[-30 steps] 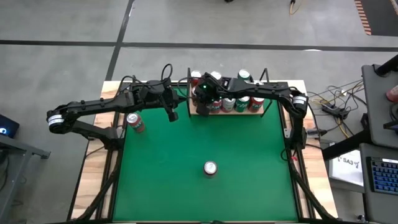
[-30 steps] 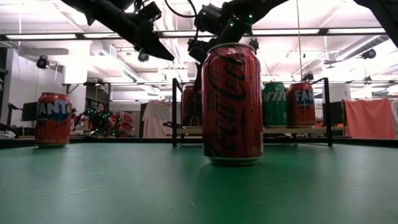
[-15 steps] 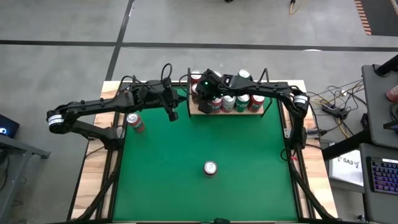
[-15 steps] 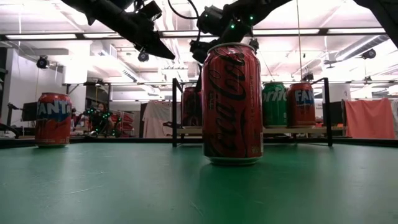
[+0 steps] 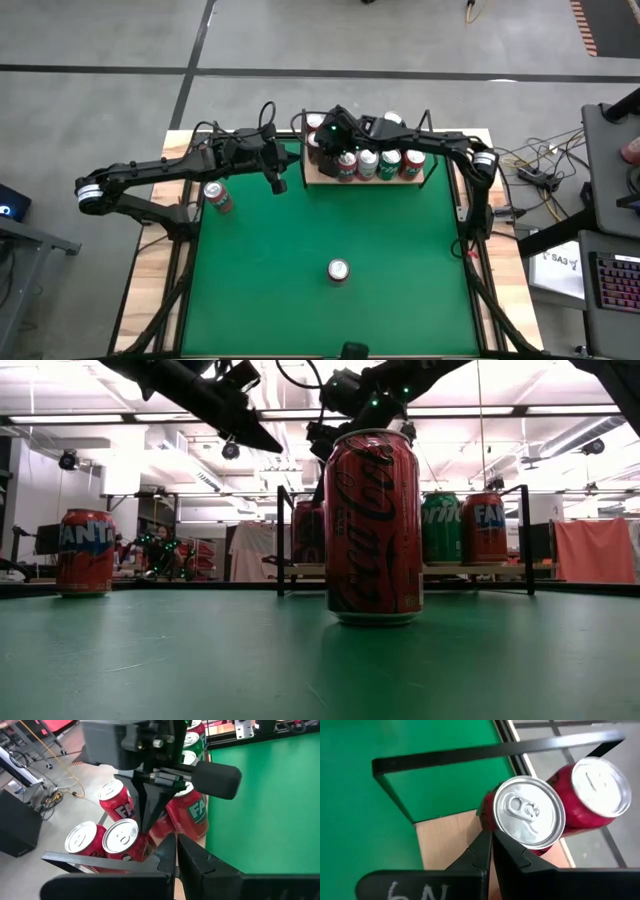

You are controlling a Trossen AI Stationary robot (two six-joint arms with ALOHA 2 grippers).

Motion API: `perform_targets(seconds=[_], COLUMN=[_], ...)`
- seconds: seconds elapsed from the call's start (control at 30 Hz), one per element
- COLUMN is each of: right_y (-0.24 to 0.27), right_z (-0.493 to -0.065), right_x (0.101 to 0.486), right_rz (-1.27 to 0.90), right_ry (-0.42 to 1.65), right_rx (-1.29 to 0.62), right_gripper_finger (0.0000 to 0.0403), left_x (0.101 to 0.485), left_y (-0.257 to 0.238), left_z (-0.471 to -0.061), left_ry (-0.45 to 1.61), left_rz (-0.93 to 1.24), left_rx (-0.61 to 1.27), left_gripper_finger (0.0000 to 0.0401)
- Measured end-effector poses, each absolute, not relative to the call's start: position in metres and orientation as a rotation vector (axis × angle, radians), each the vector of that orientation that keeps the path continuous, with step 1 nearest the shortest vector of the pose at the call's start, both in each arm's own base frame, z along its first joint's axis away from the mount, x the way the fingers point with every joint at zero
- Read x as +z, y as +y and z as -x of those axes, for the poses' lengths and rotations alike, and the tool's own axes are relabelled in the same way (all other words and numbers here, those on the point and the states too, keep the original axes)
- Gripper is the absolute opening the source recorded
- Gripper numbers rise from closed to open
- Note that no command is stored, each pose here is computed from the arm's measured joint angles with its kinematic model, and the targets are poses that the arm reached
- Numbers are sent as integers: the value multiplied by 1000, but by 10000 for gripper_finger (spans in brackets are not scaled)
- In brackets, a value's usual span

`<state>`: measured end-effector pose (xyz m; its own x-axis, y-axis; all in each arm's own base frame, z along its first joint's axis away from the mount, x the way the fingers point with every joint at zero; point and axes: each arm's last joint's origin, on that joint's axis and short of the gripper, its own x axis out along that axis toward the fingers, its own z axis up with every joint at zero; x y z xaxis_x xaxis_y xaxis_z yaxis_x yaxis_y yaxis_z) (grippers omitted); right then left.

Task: Place canned beverage on shelf
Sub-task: Put the red-black soda can on the shelf aligned with the other red-black soda can, then put the red soda can on the shelf aligned with the other red soda can

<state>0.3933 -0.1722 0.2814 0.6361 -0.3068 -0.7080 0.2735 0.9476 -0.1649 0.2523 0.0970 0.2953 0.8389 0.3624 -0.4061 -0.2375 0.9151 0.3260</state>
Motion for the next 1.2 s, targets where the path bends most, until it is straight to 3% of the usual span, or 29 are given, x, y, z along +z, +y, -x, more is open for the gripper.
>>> perform_targets(seconds=[0.53, 0.73, 0.87, 1.2], right_y=[-174, -150, -124, -56], right_z=[-389, -380, -377, -372], right_x=[293, 313, 320, 335], right_rz=[63, 42, 53, 116], right_ry=[797, 809, 833, 854], right_rx=[-335, -303, -248, -111], right_gripper_finger=[9, 9, 9, 9], left_x=[296, 303, 300, 315], left_y=[97, 93, 86, 69], left_z=[-252, -248, -237, -192], left_ry=[482, 496, 679, 1072], left_rz=[-313, -169, -56, 249], left_rx=[313, 331, 334, 671], left_gripper_finger=[0, 0, 0, 0])
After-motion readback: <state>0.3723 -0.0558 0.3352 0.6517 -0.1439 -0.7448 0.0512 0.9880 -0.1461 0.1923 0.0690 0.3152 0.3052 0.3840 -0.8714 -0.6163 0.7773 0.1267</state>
